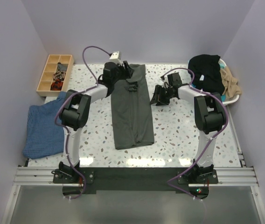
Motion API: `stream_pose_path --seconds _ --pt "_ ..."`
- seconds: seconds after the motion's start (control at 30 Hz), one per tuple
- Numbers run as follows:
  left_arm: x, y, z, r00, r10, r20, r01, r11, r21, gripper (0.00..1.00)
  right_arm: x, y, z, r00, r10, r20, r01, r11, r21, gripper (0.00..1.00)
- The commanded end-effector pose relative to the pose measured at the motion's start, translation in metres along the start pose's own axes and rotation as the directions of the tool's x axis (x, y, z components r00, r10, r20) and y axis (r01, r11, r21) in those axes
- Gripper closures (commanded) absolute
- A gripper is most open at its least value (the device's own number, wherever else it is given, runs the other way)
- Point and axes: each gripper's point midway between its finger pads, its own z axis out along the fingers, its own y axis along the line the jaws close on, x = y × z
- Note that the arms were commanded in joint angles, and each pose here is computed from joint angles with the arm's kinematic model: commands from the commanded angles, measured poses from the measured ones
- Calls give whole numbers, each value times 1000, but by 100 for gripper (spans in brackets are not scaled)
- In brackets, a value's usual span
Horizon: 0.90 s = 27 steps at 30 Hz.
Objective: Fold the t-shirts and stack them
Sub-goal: Fold the tshirt
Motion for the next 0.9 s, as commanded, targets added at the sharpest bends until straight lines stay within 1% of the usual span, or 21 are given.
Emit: stream_pose_path --seconds 0.0,0.13,0.17,0.23,0.33,0.43,0.6,0.7,0.87 --pt "23 -44 -8 997 -18 -75 29 989 147 43 -4 5 -13 999 -40 24 39 999 22 48" --pt "65 -40 -3 986 -41 -160 64 988 143 53 -1 5 -14 999 -40 17 40 999 20 48" --pt "70 -40 -2 984 -49 -172 74 987 145 56 0 4 -14 999 -39 18 39 999 21 48" --pt "83 -38 -1 977 -66 -201 95 986 140 58 0 5 -14 999 -42 19 42 999 21 48" --pt "100 -26 -2 967 -83 -241 107 990 88 58 0 5 -15 999 -44 19 43 999 21 48" --pt "113 -18 -3 962 -92 -258 112 992 62 57 0 6 -15 999 -45 19 45 999 14 48" --pt "126 -18 -9 949 -108 -297 132 989 61 56 1 5 -15 999 -42 17 42 999 17 48" --pt "147 -23 -19 926 -134 -352 168 983 68 56 2 6 -15 999 -43 15 43 999 15 48" --pt "183 -52 -38 884 -122 -452 195 974 118 58 2 5 -15 999 -40 14 40 999 19 48"
